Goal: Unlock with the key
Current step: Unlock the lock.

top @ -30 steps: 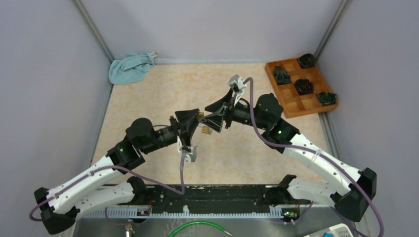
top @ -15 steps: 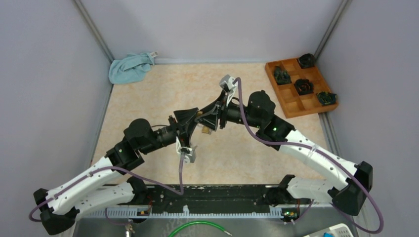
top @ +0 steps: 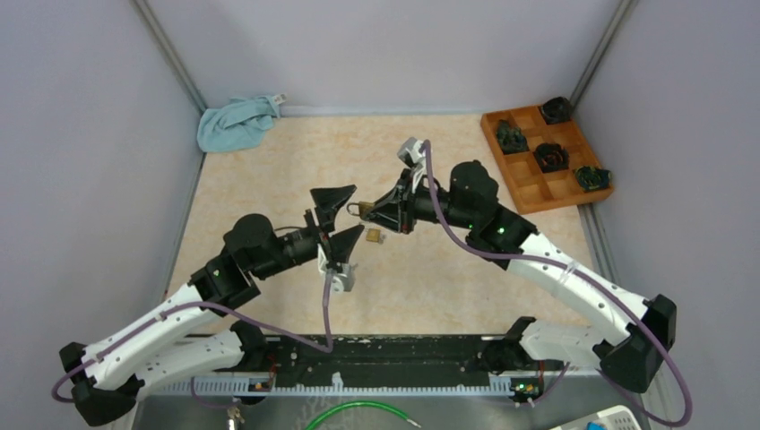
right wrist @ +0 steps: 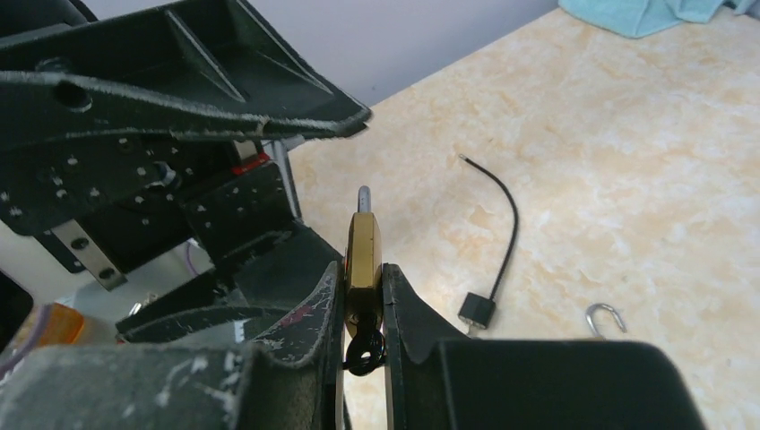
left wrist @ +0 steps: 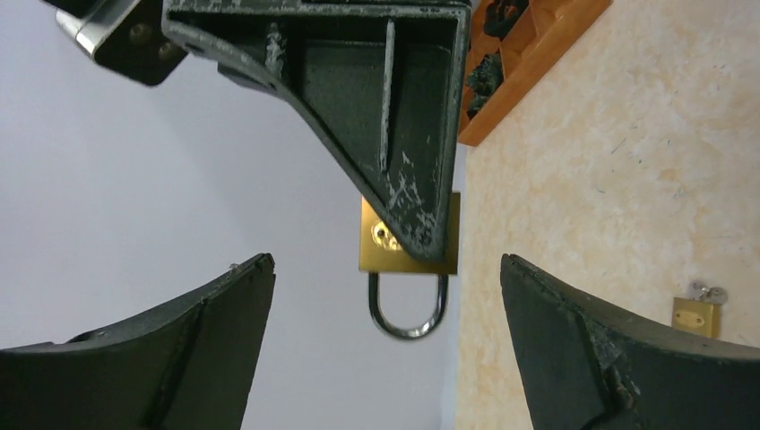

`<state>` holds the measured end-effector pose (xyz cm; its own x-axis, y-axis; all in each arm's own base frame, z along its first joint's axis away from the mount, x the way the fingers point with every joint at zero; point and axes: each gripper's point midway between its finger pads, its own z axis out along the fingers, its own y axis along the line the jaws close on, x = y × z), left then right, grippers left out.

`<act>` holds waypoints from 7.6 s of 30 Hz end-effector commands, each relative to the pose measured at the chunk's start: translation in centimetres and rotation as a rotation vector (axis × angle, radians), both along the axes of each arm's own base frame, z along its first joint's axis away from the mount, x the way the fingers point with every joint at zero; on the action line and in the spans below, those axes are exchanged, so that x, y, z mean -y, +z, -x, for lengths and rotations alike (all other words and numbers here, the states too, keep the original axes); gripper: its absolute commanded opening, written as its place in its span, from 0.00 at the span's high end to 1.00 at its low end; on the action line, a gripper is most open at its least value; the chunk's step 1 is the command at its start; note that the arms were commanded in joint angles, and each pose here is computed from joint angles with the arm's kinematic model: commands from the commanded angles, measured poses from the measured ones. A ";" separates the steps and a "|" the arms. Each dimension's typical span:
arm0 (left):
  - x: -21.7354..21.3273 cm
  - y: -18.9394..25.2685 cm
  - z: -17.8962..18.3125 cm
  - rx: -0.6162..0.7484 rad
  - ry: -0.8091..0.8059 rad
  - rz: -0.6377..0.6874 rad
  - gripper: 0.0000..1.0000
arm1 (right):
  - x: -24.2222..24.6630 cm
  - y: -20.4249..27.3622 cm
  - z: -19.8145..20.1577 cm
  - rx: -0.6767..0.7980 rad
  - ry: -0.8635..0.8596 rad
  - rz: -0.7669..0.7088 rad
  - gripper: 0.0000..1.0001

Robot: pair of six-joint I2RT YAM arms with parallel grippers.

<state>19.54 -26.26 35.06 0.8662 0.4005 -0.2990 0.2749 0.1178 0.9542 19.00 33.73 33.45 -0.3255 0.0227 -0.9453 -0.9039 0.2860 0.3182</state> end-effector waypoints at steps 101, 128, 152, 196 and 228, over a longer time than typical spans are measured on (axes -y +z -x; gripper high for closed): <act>-0.6 2.0 2.1 -0.026 -0.156 0.099 0.21 | -0.9 4.0 2.0 -0.068 0.231 -0.151 1.00; 0.0 -1.8 1.7 -0.066 -0.148 -0.015 0.48 | -1.9 3.7 2.8 -0.052 0.270 -0.128 1.00; -0.6 -0.6 1.1 0.115 -0.108 -0.013 1.00 | 4.7 5.3 0.5 -0.091 0.058 -0.121 0.59; -0.2 1.3 1.7 0.608 -0.111 -0.084 1.00 | 2.4 2.0 1.7 -0.312 0.154 -0.113 0.71; -0.3 0.7 2.3 0.677 -0.122 -0.109 1.00 | 2.6 3.0 1.5 -0.368 0.175 -0.146 0.79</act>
